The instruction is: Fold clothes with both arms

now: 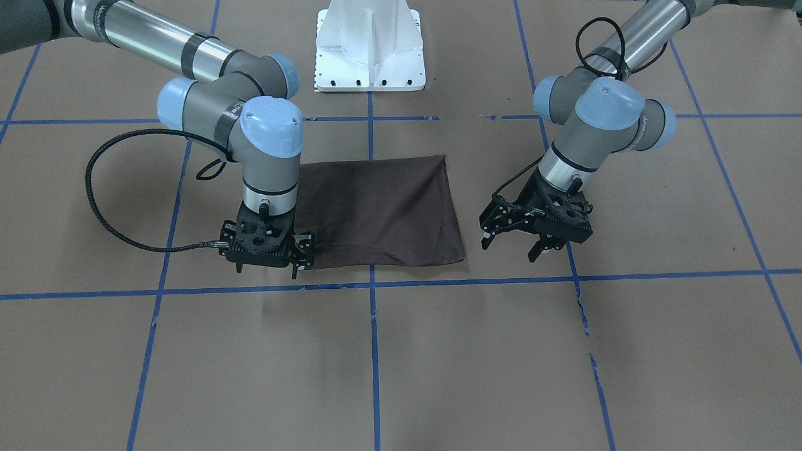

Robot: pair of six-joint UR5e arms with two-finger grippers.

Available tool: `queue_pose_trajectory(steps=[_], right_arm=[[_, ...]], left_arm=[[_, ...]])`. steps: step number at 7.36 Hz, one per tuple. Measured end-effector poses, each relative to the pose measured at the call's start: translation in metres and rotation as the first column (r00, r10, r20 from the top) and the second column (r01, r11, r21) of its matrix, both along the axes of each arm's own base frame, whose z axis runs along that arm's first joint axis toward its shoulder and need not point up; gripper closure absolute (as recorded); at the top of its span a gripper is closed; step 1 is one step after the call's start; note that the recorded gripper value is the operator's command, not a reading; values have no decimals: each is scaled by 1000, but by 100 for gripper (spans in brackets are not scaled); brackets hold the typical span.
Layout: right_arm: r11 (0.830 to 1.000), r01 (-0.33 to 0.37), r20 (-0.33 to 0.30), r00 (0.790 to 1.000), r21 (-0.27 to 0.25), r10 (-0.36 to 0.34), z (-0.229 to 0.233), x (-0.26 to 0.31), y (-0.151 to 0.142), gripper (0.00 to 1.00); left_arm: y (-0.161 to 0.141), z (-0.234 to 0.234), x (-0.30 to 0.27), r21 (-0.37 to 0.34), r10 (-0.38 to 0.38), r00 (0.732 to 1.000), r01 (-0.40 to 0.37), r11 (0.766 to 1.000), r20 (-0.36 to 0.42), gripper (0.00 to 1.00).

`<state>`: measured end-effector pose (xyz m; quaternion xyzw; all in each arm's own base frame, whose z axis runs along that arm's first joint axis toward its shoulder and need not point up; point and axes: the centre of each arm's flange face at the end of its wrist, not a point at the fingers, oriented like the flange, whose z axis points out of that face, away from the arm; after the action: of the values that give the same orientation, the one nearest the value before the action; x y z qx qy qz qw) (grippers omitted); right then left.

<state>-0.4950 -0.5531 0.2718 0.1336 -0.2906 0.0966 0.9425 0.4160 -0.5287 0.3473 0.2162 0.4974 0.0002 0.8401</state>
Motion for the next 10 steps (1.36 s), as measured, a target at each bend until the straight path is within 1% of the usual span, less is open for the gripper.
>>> queue_pose_trajectory(steps=[1,2,3,4,5,6,7,8,9,10], right_arm=[[999,39,33,999,-10,-39,-2,29,-9,0],[996,95,39,995,2,-95,13,72,-17,0],[985,168,27,985,26,-169,39,127,-25,0],[972,231,9,973,43,-232,72,183,-30,0],[955,292,-19,956,58,-291,110,246,-32,0],[933,353,-55,935,69,-350,154,312,-32,0],[910,409,-87,911,74,-402,197,374,-25,0],[893,444,-95,894,65,-438,238,428,-13,0],[892,451,-82,891,33,-447,279,467,9,0],[896,443,-66,894,-19,-444,318,492,37,0]], left_arm=[[7,5,-7,-1,4,1000,-4,1000,4,0],[17,10,-18,-4,16,1000,-16,1000,14,0],[26,13,-32,3,38,998,-38,999,41,0],[31,18,-53,32,61,994,-64,997,87,0],[37,32,-84,74,76,986,-88,993,147,0],[40,55,-126,119,80,974,-107,987,213,0],[39,79,-170,157,81,957,-128,979,278,0],[36,103,-219,192,83,937,-156,969,341,0],[31,126,-272,192,90,919,-175,966,383,0],[26,145,-323,125,109,918,-169,978,381,0]])
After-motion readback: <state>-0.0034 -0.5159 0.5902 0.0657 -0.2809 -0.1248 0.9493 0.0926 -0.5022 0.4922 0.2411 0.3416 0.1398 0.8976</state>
